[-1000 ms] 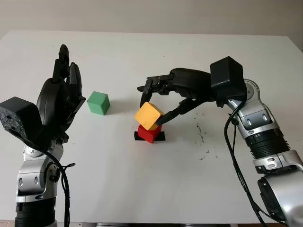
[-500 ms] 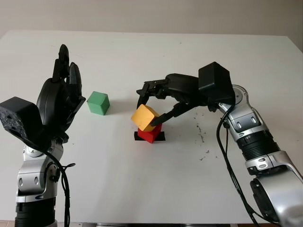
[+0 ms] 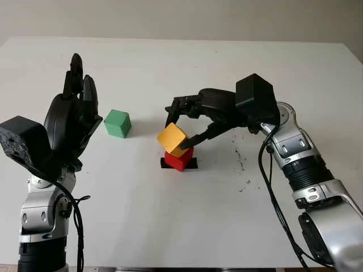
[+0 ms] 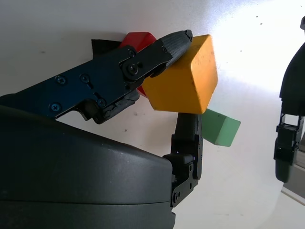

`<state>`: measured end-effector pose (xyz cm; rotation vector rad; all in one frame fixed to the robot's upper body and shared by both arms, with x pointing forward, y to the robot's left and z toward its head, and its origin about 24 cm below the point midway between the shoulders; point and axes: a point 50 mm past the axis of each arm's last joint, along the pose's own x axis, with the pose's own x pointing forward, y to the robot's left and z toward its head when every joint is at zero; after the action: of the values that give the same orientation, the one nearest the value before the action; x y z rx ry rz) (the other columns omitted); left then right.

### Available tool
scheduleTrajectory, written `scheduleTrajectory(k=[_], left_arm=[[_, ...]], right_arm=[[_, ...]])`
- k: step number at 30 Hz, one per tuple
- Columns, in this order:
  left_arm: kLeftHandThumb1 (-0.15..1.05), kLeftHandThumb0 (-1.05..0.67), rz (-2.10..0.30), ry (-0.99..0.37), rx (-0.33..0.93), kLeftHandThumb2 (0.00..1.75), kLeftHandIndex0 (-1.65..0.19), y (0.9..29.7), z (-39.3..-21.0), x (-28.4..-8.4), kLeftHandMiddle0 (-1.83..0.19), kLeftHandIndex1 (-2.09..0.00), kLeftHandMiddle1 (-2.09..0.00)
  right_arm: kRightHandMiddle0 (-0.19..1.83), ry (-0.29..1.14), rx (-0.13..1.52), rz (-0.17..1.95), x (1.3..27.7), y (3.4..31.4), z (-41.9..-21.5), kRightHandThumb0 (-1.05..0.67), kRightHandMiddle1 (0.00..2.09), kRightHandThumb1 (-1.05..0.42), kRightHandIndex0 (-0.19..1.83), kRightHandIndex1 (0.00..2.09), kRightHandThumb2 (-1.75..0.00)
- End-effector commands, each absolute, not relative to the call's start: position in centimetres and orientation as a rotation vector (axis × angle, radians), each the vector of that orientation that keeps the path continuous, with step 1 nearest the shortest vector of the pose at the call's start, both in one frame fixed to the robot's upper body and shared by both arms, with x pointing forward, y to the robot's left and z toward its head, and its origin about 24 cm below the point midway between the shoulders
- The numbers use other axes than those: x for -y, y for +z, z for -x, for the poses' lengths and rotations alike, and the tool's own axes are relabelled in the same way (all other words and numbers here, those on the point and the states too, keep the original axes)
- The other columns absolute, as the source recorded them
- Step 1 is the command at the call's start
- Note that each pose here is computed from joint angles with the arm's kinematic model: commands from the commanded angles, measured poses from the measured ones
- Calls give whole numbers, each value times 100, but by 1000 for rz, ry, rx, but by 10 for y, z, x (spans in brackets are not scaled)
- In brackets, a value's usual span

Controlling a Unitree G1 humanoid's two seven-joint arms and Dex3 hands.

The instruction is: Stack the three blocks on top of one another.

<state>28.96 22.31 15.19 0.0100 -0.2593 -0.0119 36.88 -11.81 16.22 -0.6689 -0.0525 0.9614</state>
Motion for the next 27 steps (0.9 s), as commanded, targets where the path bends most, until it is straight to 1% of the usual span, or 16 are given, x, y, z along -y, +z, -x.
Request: scheduleTrajectory(k=[1,6,27], left_arm=[[105,-73,-15,-13,282,72,19,157,-288,-223,19,0,0],[105,-74,-14,-6,281,71,19,157,-288,-224,19,0,0],[105,-72,-21,-2,279,73,19,158,-288,-224,19,0,0]], right_arm=[[36,957,66,675,119,165,-370,-50,154,-95,11,5,-5],[35,935,74,735,123,167,-370,-50,152,-96,11,5,-5],[33,911,73,794,135,170,-371,-49,146,-96,9,5,-5]])
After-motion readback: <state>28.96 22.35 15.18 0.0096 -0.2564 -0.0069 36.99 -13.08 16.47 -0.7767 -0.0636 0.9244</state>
